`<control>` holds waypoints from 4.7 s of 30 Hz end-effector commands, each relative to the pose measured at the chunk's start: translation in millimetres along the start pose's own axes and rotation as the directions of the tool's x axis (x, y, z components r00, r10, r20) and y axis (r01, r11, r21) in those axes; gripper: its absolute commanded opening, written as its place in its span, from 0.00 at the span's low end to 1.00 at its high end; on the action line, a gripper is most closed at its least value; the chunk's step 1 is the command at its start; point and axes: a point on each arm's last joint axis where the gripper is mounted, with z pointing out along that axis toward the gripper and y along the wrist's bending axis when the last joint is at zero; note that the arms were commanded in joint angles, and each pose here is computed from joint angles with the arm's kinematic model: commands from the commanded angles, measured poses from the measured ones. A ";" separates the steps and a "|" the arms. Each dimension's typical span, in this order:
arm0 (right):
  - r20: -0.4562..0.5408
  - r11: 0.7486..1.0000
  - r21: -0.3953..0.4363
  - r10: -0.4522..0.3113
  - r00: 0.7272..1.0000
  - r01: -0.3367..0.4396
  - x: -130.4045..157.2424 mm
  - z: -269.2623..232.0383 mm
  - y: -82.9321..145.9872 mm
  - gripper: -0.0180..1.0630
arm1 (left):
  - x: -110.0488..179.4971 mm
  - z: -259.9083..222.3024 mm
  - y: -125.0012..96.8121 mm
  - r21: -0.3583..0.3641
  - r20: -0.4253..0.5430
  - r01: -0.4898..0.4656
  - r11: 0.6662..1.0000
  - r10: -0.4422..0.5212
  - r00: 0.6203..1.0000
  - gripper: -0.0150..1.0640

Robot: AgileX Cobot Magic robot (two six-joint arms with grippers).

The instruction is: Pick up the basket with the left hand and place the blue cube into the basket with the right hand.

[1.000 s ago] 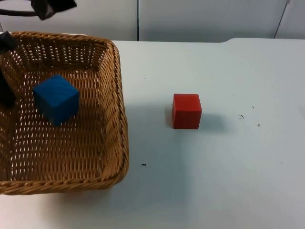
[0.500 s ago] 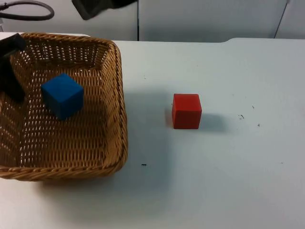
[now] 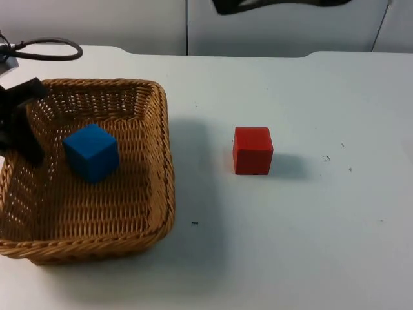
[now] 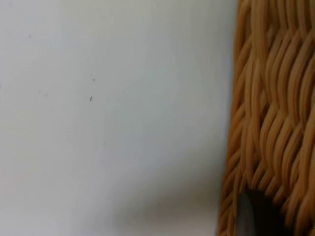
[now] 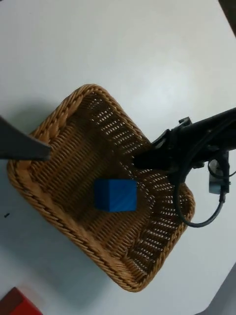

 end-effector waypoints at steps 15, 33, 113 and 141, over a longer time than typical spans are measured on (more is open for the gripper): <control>0.081 1.000 -0.005 0.004 0.997 -0.003 -1.4 -30.7 0.4 0.83 | -7.7 -2.7 1.5 -0.030 0.074 -0.025 0.999 0.027 0.997 0.02; 0.070 1.000 -0.003 -0.001 0.998 0.001 -0.4 -30.7 0.2 0.83 | -12.5 -6.4 2.1 -0.048 0.110 -0.035 0.998 0.040 0.993 0.99; 0.129 0.999 -0.050 0.002 0.992 0.005 204.0 -172.0 3.4 0.83 | 414.5 -153.4 -90.2 -0.503 0.800 0.079 0.861 0.429 0.419 0.99; 0.144 0.999 -0.032 0.020 0.989 -0.016 222.7 -176.3 1.6 0.83 | 404.9 -141.8 -83.8 -0.479 0.804 0.076 0.875 0.402 0.437 0.99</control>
